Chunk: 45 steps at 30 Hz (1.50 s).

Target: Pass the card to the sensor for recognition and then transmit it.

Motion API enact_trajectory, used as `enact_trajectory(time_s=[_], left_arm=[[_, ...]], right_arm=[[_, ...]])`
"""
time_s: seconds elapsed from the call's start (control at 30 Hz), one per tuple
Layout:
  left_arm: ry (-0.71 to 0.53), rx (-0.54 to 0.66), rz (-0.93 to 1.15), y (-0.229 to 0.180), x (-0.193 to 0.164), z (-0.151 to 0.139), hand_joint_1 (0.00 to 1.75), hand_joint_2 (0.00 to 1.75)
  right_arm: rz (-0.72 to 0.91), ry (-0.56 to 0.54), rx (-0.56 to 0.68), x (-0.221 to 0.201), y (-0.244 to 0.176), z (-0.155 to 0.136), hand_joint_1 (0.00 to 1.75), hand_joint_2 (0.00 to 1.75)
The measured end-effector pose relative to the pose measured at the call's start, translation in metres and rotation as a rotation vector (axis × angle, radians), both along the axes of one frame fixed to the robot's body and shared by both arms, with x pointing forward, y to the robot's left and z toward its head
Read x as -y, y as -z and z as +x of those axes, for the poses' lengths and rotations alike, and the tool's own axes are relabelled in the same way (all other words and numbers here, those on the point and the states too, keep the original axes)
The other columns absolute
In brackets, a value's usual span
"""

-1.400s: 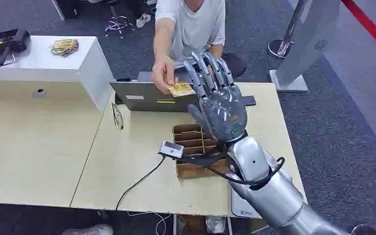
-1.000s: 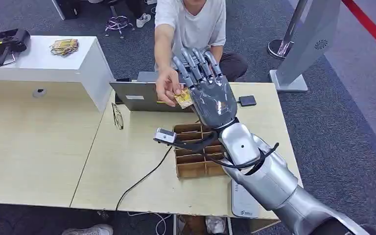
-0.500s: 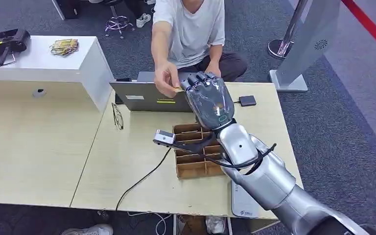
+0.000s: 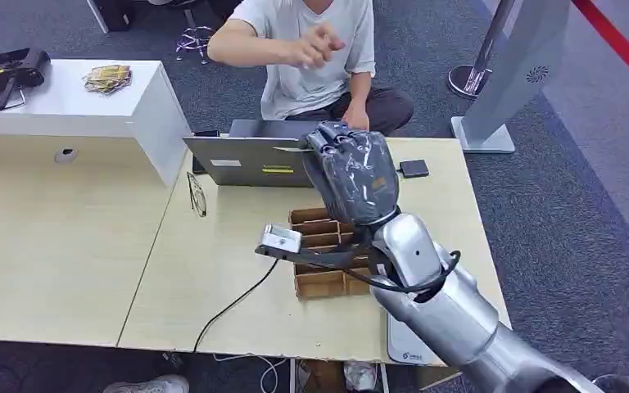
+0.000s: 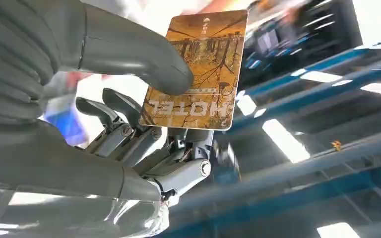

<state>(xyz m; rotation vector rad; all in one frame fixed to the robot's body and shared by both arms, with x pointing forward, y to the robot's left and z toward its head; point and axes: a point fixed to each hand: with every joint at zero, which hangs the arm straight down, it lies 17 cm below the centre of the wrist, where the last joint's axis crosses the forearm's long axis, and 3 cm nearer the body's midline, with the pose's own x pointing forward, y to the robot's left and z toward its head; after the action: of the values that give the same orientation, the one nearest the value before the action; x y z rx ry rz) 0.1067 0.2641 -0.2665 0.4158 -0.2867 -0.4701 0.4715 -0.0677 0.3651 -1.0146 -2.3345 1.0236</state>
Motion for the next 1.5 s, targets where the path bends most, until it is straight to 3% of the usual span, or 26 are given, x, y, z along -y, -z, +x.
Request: enact_trajectory(time_s=[0.17,0.4,0.53,0.7,1.03,1.37,1.5], left_arm=[[-0.037,0.004,0.006,0.000,-0.004,-0.002,0.00,0.00],[-0.072,0.013,0.017,-0.002,-0.004,-0.003,0.00,0.00],[-0.088,0.013,0.021,-0.002,-0.006,-0.004,0.00,0.00],[-0.096,0.017,0.028,-0.002,-0.008,-0.004,0.00,0.00],[-0.111,0.015,0.029,-0.002,-0.009,-0.005,0.00,0.00],[-0.139,0.011,0.022,-0.002,-0.008,-0.007,0.00,0.00],[-0.150,0.009,0.020,-0.001,-0.008,-0.008,0.00,0.00]], right_arm=[[0.305,-0.323,-0.213,-0.001,-0.003,-0.037,1.75,1.75],[0.714,-1.013,-0.715,-0.008,0.025,-0.113,1.75,1.75],[0.800,-1.173,-0.847,-0.005,0.048,-0.146,1.75,1.75],[0.865,-1.277,-0.967,-0.006,0.071,-0.174,1.75,1.75],[0.902,-1.297,-1.055,-0.009,0.097,-0.195,1.75,1.75],[0.774,-1.005,-1.136,0.018,0.170,-0.183,1.75,1.75],[0.760,-0.819,-1.197,0.058,0.212,-0.172,1.75,1.75]])
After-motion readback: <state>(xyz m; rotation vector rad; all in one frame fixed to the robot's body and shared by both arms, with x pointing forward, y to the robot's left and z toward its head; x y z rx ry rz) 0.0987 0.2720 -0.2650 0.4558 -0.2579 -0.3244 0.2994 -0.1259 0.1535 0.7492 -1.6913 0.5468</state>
